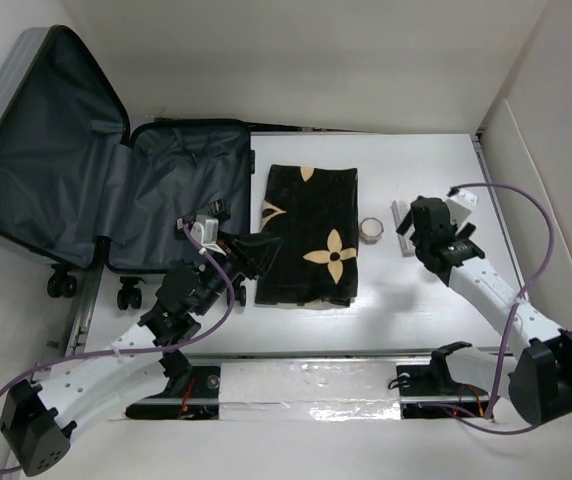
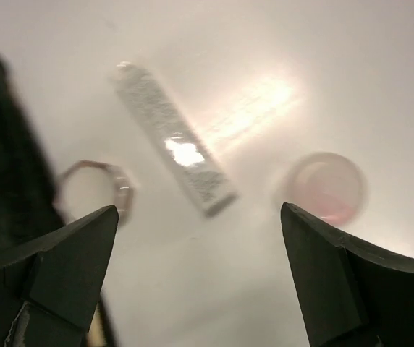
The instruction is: Pack the luggage
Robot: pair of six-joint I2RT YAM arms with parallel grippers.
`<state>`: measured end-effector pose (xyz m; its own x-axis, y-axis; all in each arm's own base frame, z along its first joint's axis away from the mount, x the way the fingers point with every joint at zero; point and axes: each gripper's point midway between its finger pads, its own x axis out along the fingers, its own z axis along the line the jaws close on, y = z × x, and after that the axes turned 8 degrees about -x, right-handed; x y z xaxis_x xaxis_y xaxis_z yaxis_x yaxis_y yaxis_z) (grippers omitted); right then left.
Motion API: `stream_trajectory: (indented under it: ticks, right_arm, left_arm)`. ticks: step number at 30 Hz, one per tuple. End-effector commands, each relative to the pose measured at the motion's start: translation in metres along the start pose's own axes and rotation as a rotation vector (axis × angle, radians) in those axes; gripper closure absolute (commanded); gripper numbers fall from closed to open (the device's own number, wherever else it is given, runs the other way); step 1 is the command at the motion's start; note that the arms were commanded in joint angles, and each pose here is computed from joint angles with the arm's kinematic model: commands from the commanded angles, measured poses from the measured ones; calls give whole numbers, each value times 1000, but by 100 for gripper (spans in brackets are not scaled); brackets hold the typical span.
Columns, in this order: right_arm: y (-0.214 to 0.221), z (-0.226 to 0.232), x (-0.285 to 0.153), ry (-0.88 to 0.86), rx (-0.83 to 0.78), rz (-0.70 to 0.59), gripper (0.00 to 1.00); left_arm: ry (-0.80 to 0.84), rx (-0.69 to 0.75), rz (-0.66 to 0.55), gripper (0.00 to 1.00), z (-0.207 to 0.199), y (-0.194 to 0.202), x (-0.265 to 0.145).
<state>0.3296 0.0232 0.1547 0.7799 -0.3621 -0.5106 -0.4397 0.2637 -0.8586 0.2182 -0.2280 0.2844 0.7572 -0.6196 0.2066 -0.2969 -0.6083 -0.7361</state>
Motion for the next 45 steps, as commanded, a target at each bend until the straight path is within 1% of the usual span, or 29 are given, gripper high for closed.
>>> stream_trajectory:
  ticks: [1,4,6,9,11,13,16,19,21,23,26,27,30,32,35,36,37,38,39,41,42,43,44,45]
  right_arm:
    - [-7,-55,-7,199,76,-56,0]
    - [-10,-75,-8,273,88,-77,0]
    - [-4,-92,-2,330,85,-52,0]
    - [1,-97,8,344,86,-23,0]
    - [3,-89,17,288,34,2,0]
    - [5,-80,25,251,23,38,0]
    - [9,-79,36,247,-5,83,2]
    - [18,-84,42,252,-18,129,7]
    - [21,-79,44,211,-21,147,12]
    - [23,-78,46,184,-7,165,15]
    - [26,-75,48,158,-3,175,29]
    - [25,-75,49,152,-7,171,40]
    - [23,-75,51,157,-14,164,61]
    - [19,-76,49,165,2,153,62]
    - [-7,-55,30,85,-12,68,62]
    - [-13,-38,19,32,-29,49,62]
    - [-37,-20,0,-56,-8,-11,62]
    - [-49,-4,-13,-128,1,-43,63]
    - [-67,18,-27,-223,29,-108,64]
    - [-84,74,-67,-467,58,-152,65]
    - [-95,98,-81,-560,74,-179,65]
    - [-97,118,-93,-631,70,-176,65]
    - [-94,161,-118,-759,30,-150,65]
    - [-100,185,-133,-830,24,-164,64]
  left_arm:
    - [133,-15,-21,61,-28,-10,2]
    - [144,-22,-15,61,-29,-7,0]
    - [147,-24,-16,61,-29,-7,-1]
    - [148,-24,-17,61,-29,-8,-5]
    - [149,-25,-31,61,-30,-11,-7]
    - [143,-22,-38,62,-28,-12,-8]
    - [133,-19,-35,64,-27,-12,-7]
    - [131,-18,-40,64,-26,-12,-8]
    - [127,-16,-36,64,-25,-11,-8]
    - [103,-15,-56,64,-21,-15,-7]
    - [91,-14,-66,64,-18,-17,-8]
    - [89,-13,-70,64,-18,-17,-8]
    - [88,-13,-73,64,-18,-18,-9]
    - [83,-12,-75,64,-16,-18,-9]
    - [72,-7,-76,64,-15,-19,-8]
    - [75,-7,-77,64,-16,-19,-9]
    - [82,-6,-81,64,-17,-20,-10]
    - [86,-7,-84,64,-18,-20,-10]
    - [87,-5,-92,63,-18,-22,-11]
    - [73,5,-103,62,-17,-27,-12]
    - [65,8,-107,62,-16,-29,-13]
    - [46,12,-116,61,-13,-31,-15]
    - [54,15,-146,61,-16,-40,-19]
    - [44,16,-159,61,-13,-41,-22]
